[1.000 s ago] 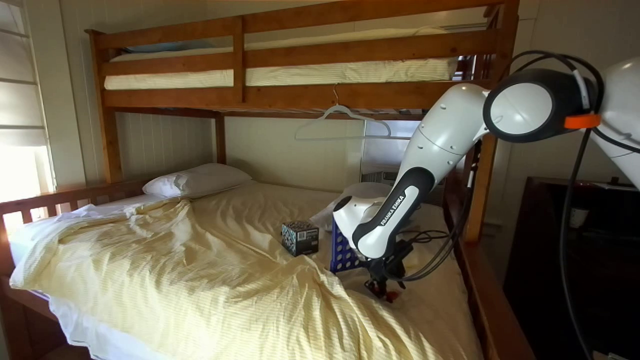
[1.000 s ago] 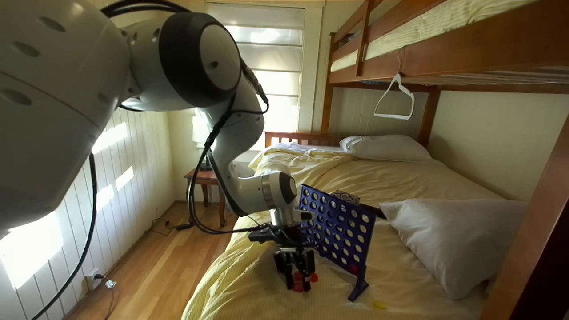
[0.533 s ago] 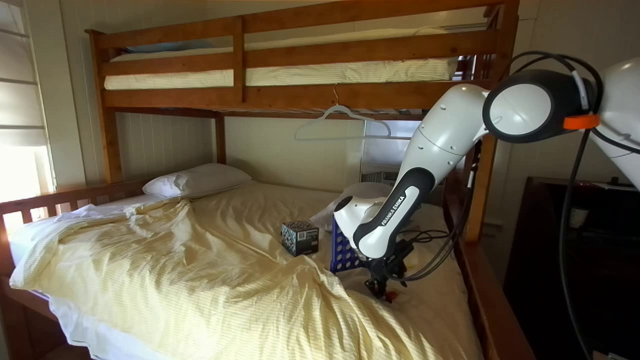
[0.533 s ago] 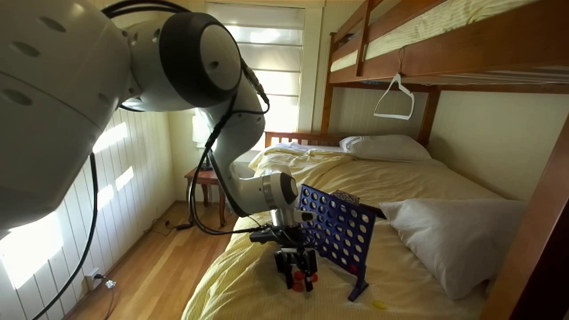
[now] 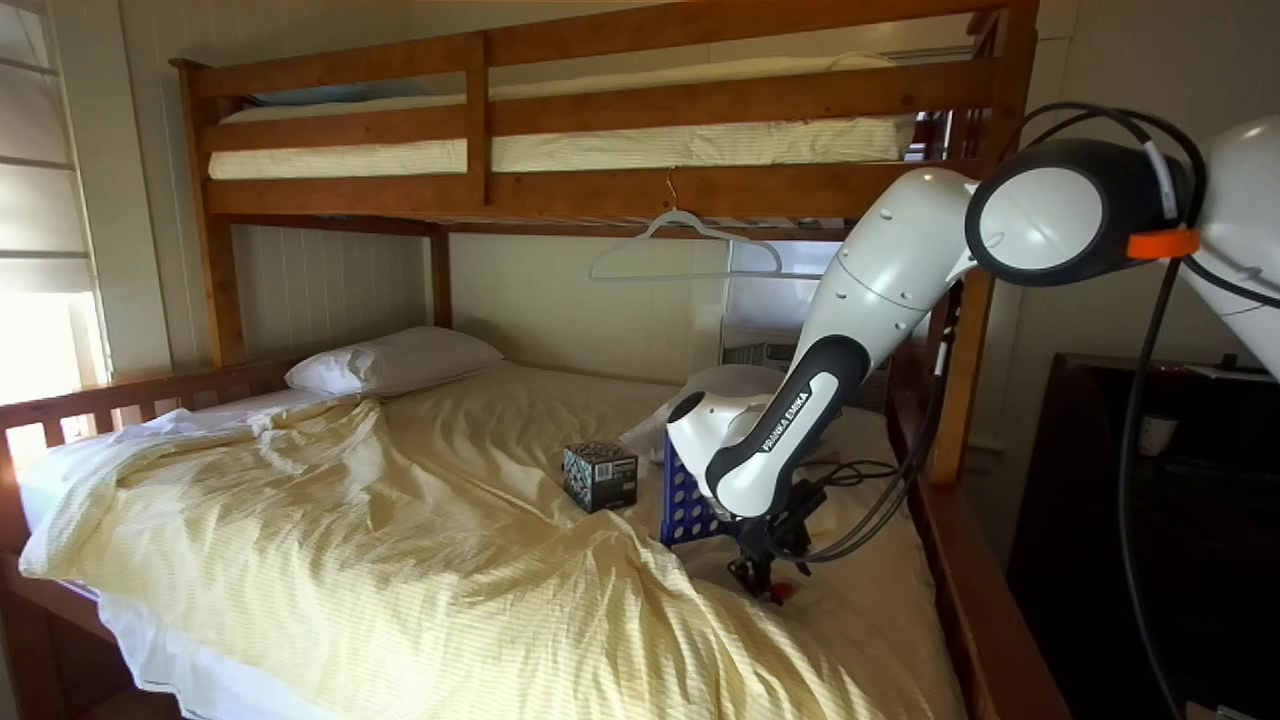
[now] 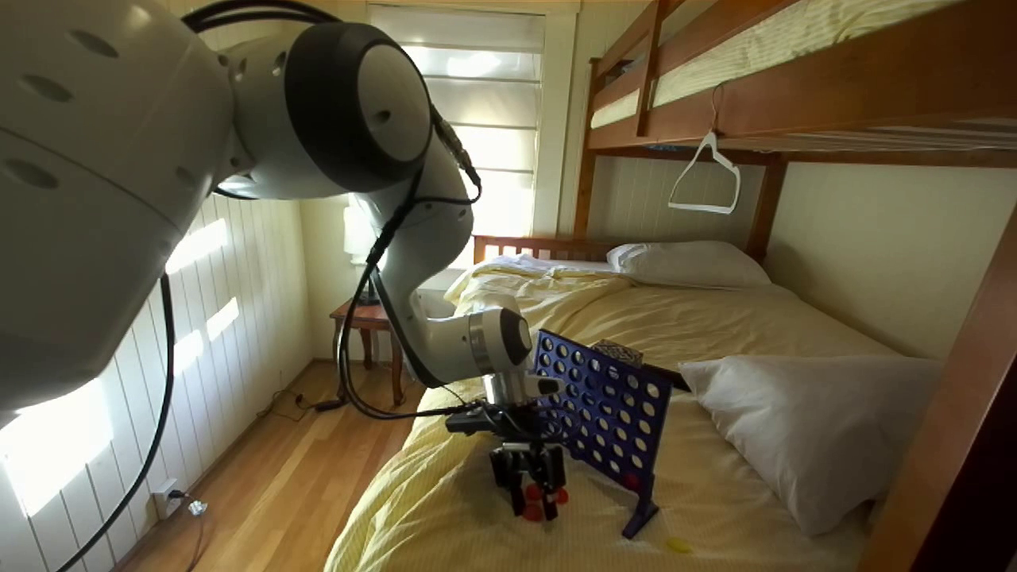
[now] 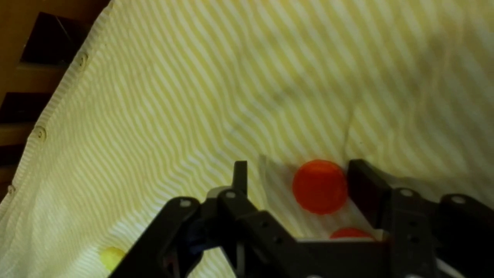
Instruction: Put the orange circle inside the blue object
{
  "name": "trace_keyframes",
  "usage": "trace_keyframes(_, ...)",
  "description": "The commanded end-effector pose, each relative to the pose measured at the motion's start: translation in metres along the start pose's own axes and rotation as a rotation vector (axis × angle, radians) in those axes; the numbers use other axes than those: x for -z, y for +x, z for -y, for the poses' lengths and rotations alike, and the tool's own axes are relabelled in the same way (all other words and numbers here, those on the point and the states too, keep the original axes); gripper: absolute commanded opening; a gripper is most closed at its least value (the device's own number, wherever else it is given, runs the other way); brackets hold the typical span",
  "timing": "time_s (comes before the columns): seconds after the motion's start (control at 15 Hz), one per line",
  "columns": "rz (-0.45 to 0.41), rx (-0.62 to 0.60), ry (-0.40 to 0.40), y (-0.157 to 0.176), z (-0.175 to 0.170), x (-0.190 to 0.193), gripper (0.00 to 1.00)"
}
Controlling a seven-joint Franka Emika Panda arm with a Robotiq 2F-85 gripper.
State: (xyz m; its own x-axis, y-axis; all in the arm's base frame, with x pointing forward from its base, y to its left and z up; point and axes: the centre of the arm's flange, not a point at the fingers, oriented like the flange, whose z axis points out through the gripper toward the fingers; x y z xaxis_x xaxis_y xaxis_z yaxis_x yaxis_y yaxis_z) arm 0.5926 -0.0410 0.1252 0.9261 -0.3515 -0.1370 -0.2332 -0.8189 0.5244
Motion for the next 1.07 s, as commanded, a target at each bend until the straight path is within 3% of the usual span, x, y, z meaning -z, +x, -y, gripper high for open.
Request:
trace_keyframes(0.0,-0.018,0.002,0.019,0.007,0.004,0.002,0.62)
trace_keyframes(0.33,-0.029,0.006,0.026,0.008,0.008,0.007,0.43)
trace_keyframes(0.4,-0.031,0.005,0.026,0.008,0.007,0.008,0.46)
trace_keyframes(0.47,-0.033,0.005,0.026,0.009,0.008,0.009,0.40)
trace_keyframes(0.53,-0.036,0.004,0.025,0.010,0.007,0.010,0.43)
trace_keyframes(0.8,-0.041,0.004,0.028,0.011,0.008,0.012,0.38)
trace_keyframes(0.87,-0.040,0.006,0.025,0.011,0.009,0.011,0.30)
trace_keyframes(1.0,-0.035,0.009,0.021,0.011,0.010,0.010,0.25)
